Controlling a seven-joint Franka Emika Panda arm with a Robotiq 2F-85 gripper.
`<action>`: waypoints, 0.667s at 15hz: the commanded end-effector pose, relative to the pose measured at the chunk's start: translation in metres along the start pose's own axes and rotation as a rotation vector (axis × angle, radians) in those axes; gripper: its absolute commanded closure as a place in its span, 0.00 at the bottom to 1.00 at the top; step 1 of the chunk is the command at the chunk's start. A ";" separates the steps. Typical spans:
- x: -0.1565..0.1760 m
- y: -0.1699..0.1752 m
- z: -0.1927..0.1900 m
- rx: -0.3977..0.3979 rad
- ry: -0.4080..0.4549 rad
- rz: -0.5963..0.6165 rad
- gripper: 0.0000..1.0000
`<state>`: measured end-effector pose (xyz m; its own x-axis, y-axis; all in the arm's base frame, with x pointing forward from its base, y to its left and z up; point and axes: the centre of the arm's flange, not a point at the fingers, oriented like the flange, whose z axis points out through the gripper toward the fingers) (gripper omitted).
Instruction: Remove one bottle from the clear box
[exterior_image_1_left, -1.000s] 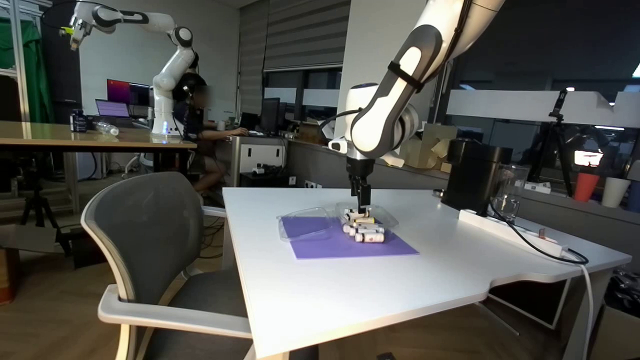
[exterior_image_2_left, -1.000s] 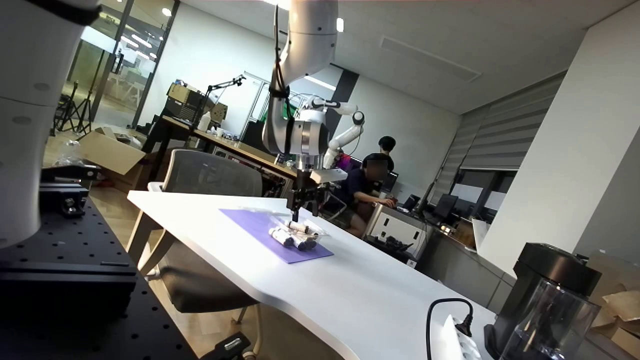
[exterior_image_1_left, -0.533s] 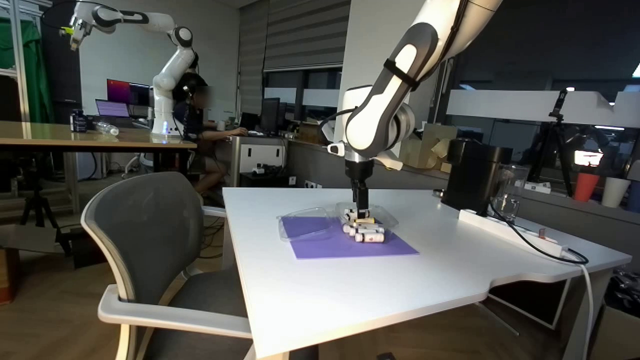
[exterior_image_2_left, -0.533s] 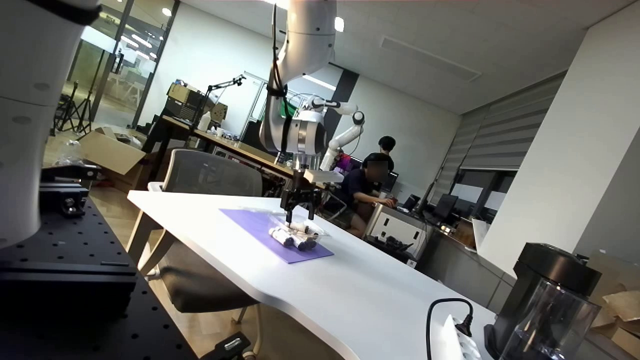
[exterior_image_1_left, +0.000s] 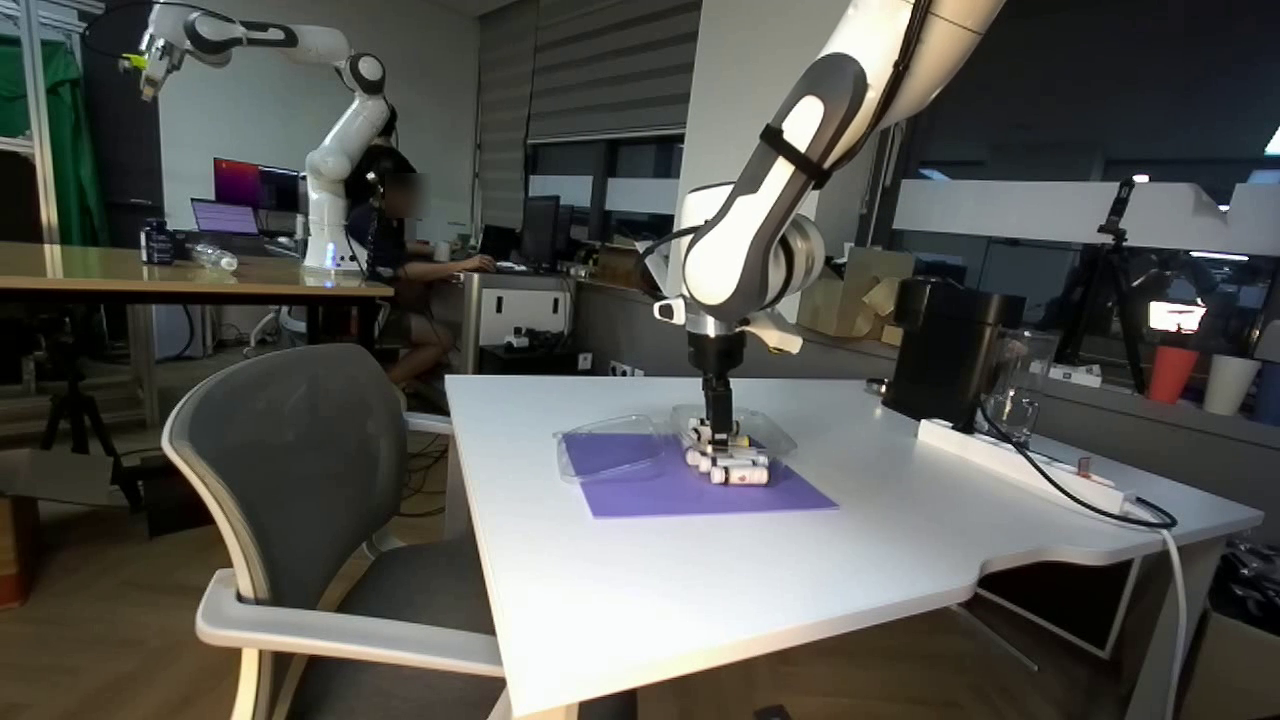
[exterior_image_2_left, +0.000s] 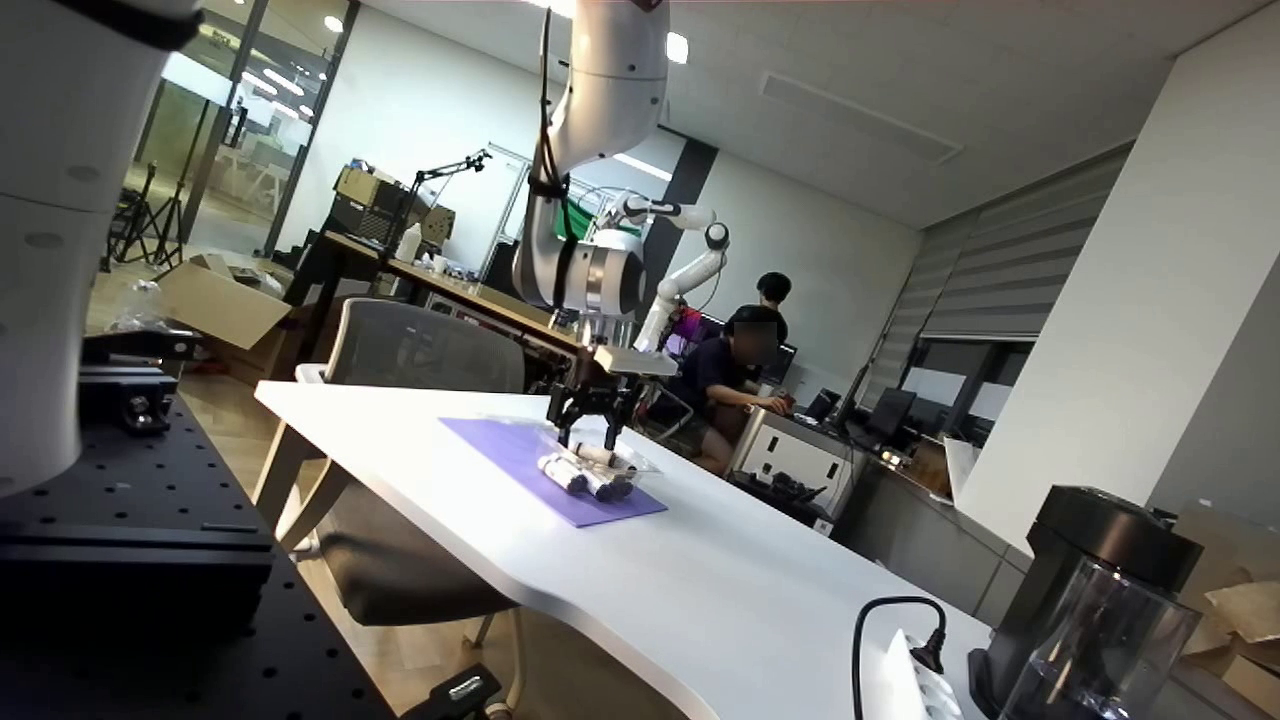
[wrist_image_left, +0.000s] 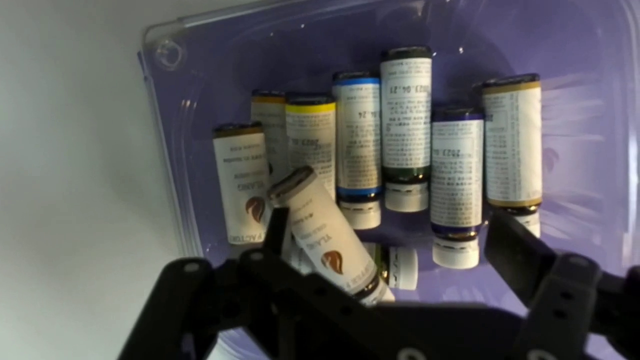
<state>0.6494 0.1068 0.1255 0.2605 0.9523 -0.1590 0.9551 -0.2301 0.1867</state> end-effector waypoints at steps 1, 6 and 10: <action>0.001 0.006 0.003 0.019 0.019 0.051 0.00; -0.003 0.010 0.001 0.030 0.096 0.112 0.00; -0.004 0.011 -0.002 0.034 0.179 0.151 0.00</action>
<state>0.6552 0.1024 0.1285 0.3559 0.9344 -0.0142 0.9228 -0.3490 0.1634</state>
